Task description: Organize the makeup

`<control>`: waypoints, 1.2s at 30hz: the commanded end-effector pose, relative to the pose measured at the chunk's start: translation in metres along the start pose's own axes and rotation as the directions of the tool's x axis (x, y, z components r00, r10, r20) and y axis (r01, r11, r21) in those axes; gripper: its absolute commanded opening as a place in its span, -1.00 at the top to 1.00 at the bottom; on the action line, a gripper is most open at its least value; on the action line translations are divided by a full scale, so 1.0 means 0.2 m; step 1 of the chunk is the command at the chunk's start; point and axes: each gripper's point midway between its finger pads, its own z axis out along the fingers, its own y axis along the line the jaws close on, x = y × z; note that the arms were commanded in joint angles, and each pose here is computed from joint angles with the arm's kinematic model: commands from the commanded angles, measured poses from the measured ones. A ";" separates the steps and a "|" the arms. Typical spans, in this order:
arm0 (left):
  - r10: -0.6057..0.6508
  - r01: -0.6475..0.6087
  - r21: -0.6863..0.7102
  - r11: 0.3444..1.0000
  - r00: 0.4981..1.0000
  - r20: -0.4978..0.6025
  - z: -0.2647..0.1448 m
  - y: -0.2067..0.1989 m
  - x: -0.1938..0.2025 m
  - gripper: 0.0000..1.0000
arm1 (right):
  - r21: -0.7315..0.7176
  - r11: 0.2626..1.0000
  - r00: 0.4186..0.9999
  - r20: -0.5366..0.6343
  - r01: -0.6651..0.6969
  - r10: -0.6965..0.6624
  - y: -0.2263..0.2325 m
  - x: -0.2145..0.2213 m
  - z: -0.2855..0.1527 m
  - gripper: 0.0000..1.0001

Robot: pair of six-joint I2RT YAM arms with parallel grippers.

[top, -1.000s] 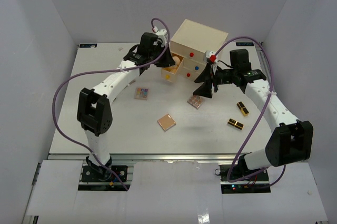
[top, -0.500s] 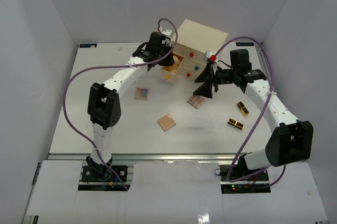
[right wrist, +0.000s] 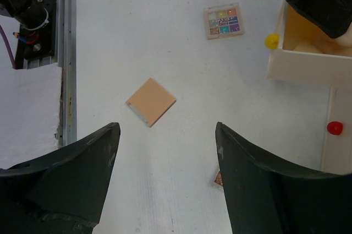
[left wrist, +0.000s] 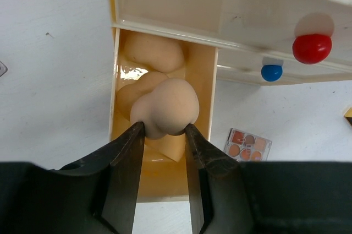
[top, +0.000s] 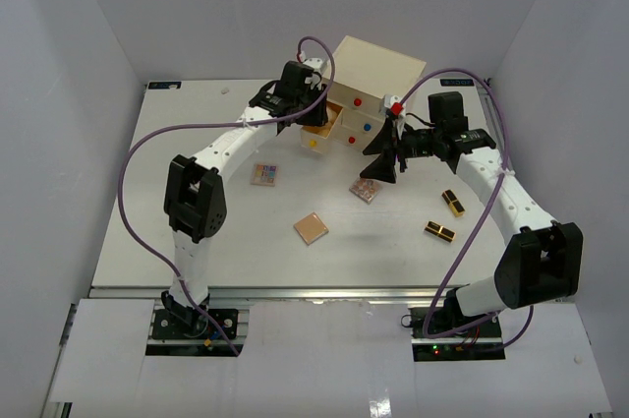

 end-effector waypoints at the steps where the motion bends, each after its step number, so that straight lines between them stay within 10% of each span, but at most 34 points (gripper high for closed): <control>1: 0.015 -0.013 -0.016 1.000 0.992 0.123 -0.23 -0.03 -0.23 0.04 | -0.013 1.000 1.000 0.014 0.009 -0.009 -0.01 0.01 0.00 -0.54; 28: 0.026 -0.027 0.005 1.000 0.988 0.155 -0.32 -0.06 -0.28 -0.17 | -0.010 1.000 1.000 0.013 0.012 -0.012 -0.01 0.01 0.00 -0.54; 36: 0.001 -0.027 0.098 0.995 0.967 0.255 -0.54 -0.11 -0.29 -0.61 | 0.016 1.000 1.000 0.001 0.023 -0.023 -0.04 0.01 -0.01 -0.54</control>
